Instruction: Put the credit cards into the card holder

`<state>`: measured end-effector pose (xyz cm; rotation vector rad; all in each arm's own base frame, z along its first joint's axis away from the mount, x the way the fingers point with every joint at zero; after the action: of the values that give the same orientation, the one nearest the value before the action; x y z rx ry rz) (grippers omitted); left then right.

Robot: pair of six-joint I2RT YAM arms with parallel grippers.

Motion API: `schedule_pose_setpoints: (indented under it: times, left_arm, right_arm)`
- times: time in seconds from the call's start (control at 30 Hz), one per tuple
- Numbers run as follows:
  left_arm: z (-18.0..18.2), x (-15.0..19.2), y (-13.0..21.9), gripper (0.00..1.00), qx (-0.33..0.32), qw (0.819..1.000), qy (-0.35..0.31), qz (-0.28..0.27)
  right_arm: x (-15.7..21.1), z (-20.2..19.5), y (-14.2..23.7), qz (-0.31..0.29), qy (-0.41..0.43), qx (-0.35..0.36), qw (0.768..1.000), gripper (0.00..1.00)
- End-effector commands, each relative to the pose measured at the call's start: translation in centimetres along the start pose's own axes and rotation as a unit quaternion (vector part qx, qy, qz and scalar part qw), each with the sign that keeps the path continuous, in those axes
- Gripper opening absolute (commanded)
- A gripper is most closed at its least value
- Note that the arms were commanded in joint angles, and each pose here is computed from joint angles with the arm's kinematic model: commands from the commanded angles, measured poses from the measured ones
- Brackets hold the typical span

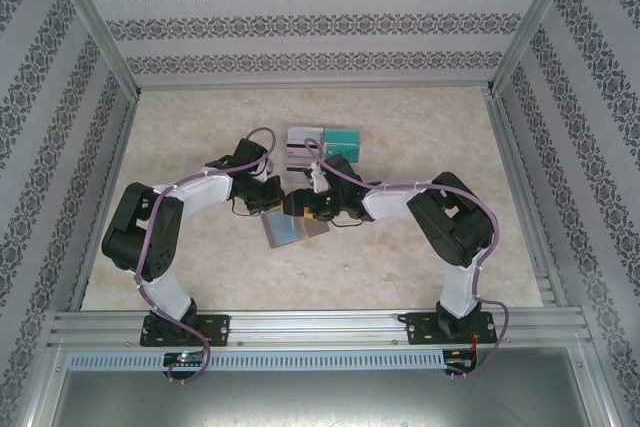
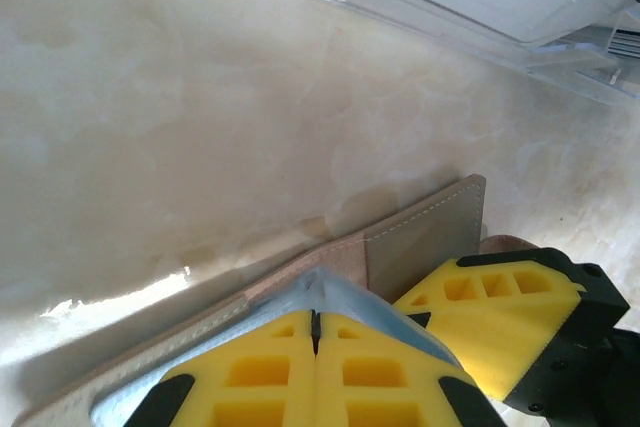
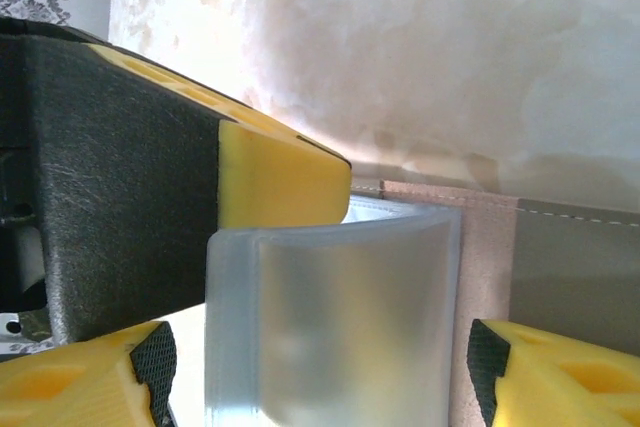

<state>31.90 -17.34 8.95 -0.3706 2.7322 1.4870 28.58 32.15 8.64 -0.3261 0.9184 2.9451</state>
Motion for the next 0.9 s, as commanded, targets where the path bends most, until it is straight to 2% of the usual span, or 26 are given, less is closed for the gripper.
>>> schedule_pose_setpoints:
  times: [0.0, 0.37, 0.87]
  left_arm:
    - [-1.4, 1.3, -1.0, 0.01, 0.015, 0.999, -0.004, 0.035]
    - [-2.8, 1.1, -1.6, 0.01, 0.024, 0.999, -0.013, 0.04]
    - [-5.8, 2.1, -3.4, 0.02, 0.009, 0.996, -0.05, 0.075]
  right_arm:
    - [-1.8, 1.2, 2.3, -0.058, -0.003, 0.012, 0.998, 0.79]
    - [-1.9, -0.6, 6.0, -0.116, -0.035, 0.032, 0.992, 0.78]
    - [-3.7, -3.0, 13.7, -0.192, -0.05, 0.081, 0.977, 0.77]
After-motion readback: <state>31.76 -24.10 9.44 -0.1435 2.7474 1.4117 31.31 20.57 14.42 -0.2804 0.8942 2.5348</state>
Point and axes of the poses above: each hand's point on the last joint's axis, 136 mm out from that joint toward the fingers, its own y axis back along the fingers, its own z axis along the line the jaws close on, x = y × z, the point moved 5 cm from there along y, back along the fingers, and after that the axes turned 3 degrees about -y, right-handed, at the moved point
